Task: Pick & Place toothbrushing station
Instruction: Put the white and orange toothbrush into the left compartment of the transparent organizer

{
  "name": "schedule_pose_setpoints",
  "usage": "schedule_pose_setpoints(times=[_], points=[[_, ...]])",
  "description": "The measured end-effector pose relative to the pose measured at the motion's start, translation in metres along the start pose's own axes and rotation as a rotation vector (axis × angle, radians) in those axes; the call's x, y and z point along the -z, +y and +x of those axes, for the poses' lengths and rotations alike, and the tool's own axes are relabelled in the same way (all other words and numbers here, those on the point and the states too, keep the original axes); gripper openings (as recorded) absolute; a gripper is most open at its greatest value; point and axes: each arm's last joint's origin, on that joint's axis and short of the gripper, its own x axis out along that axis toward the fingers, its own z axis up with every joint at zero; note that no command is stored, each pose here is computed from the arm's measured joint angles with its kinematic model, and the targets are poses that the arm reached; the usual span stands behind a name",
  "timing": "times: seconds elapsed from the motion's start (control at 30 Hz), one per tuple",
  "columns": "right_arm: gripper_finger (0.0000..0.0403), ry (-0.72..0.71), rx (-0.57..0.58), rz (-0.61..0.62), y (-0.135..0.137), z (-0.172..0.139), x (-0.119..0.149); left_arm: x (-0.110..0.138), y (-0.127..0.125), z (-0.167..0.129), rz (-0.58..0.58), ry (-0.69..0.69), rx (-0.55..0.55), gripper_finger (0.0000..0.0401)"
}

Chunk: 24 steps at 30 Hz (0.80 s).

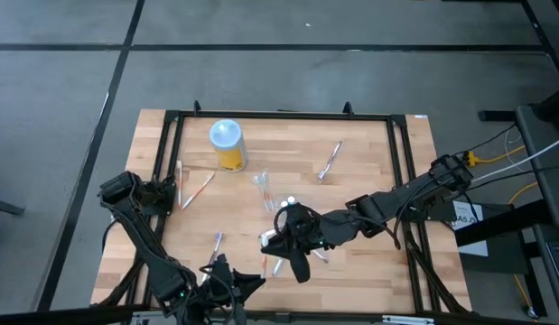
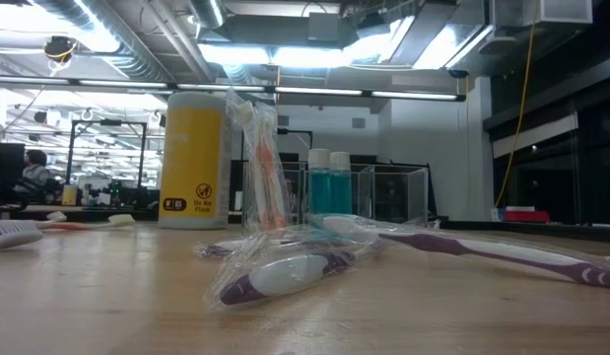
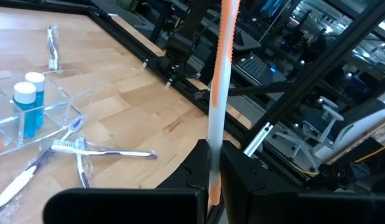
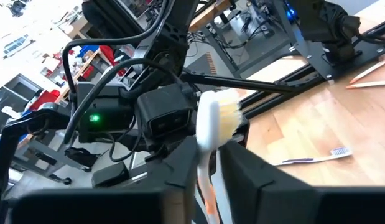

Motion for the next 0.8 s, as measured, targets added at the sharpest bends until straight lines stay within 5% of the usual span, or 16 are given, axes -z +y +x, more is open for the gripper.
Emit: schedule_pose_setpoints(times=[0.13, 0.53, 0.8], points=[[0.0014, -0.001, -0.012, -0.032, 0.003, -0.001, 0.002, 0.0, 0.0, 0.0, 0.005, 0.005, 0.001, 0.0012], [0.0014, -0.093, -0.059, -0.133, 0.018, -0.01, -0.023, 0.005, 0.011, -0.004, 0.033, 0.07, -0.034, 0.0077], [0.0014, -0.025, 0.17, -0.311, 0.008, -0.028, -0.056, 0.017, 0.022, -0.032, 0.044, 0.149, -0.051, 0.0116]])
